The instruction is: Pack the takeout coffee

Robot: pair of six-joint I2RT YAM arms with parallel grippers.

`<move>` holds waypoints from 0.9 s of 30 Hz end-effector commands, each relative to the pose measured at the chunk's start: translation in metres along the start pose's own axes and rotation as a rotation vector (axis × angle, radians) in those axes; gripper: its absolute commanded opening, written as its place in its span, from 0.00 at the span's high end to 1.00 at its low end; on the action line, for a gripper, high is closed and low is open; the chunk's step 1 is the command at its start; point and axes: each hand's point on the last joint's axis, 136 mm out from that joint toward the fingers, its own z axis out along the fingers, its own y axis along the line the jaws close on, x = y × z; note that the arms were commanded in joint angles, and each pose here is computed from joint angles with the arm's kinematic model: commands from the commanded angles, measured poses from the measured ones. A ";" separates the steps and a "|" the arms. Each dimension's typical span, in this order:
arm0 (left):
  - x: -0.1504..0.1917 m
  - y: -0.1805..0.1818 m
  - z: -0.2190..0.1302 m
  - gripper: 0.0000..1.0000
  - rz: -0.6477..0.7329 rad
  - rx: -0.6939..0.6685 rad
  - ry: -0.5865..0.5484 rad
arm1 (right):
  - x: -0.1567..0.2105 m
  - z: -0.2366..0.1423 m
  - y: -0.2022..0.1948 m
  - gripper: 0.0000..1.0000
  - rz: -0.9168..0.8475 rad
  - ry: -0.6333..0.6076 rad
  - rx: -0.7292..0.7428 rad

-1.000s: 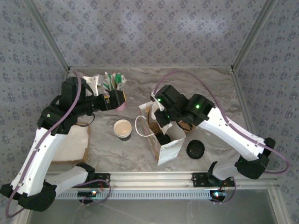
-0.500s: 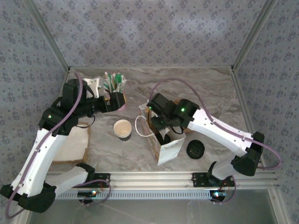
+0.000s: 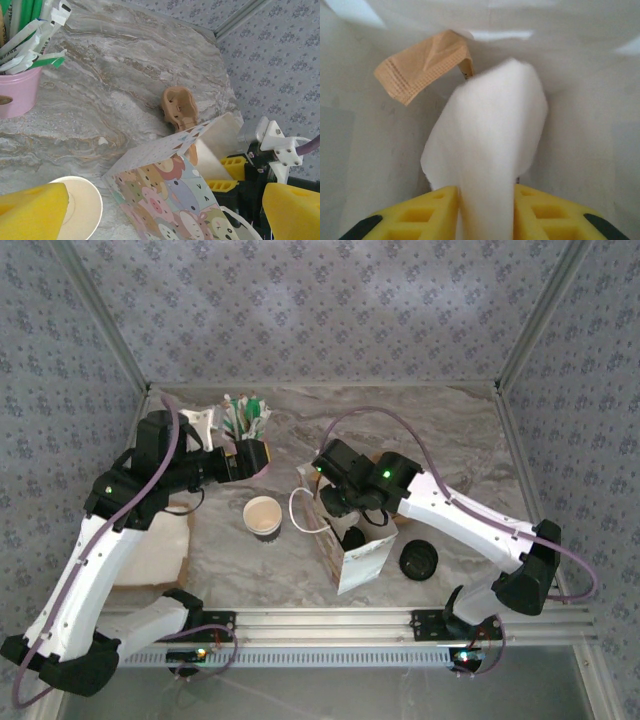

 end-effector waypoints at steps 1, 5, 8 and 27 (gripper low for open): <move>-0.005 -0.006 -0.001 0.01 0.021 0.026 -0.021 | -0.011 -0.014 -0.003 0.62 0.024 -0.039 0.005; -0.004 -0.005 0.000 0.01 0.019 0.023 -0.017 | -0.013 -0.023 -0.003 0.64 0.029 -0.054 -0.008; -0.004 -0.005 0.001 0.01 0.017 0.022 -0.016 | -0.015 -0.028 -0.002 0.70 0.029 -0.065 -0.024; -0.035 -0.008 -0.052 0.01 0.120 -0.033 -0.246 | -0.065 -0.138 0.001 0.20 0.017 -0.423 -0.240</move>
